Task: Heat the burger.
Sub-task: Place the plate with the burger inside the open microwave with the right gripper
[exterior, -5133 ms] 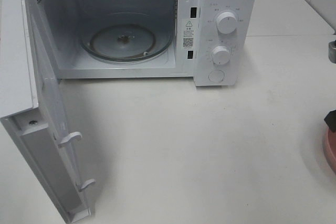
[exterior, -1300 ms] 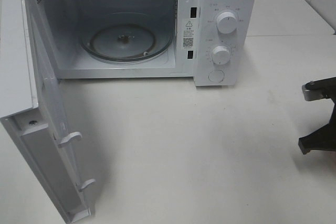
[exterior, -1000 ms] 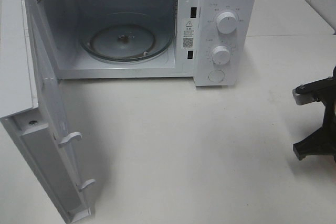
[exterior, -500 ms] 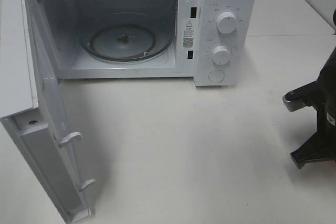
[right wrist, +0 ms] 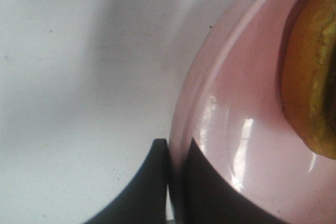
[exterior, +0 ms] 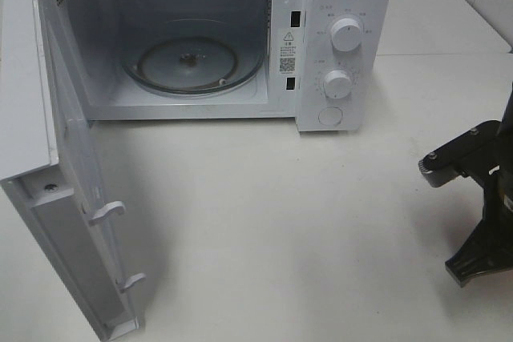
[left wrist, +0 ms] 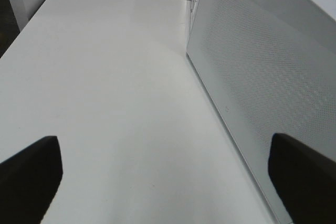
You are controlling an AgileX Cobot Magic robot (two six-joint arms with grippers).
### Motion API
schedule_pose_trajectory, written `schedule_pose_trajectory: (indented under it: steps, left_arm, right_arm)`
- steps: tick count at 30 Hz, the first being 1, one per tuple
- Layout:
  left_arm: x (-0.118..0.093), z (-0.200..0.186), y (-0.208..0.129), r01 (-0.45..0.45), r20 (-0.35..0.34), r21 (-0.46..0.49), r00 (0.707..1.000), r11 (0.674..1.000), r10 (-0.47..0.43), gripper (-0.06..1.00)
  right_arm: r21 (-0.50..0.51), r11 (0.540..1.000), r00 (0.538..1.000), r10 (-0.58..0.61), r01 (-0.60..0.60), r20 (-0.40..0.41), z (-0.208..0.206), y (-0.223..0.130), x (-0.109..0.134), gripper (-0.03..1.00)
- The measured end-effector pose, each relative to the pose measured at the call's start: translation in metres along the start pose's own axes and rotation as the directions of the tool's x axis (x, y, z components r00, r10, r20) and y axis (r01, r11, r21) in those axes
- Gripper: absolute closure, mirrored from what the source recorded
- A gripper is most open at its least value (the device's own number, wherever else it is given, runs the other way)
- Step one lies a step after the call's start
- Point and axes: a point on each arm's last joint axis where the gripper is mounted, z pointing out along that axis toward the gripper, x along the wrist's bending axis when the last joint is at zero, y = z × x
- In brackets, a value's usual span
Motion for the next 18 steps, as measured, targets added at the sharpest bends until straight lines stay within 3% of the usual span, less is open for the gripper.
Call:
schedule_pose_trajectory:
  steps: [18]
  left_arm:
    - [0.0,0.0,0.0,0.0,0.0,0.0,1.0,1.0,0.0,-0.04]
  right_arm:
    - [-0.102,0.977,0.983,-0.183,0.184,0.025,-0.031,-0.013,0.036,0.93]
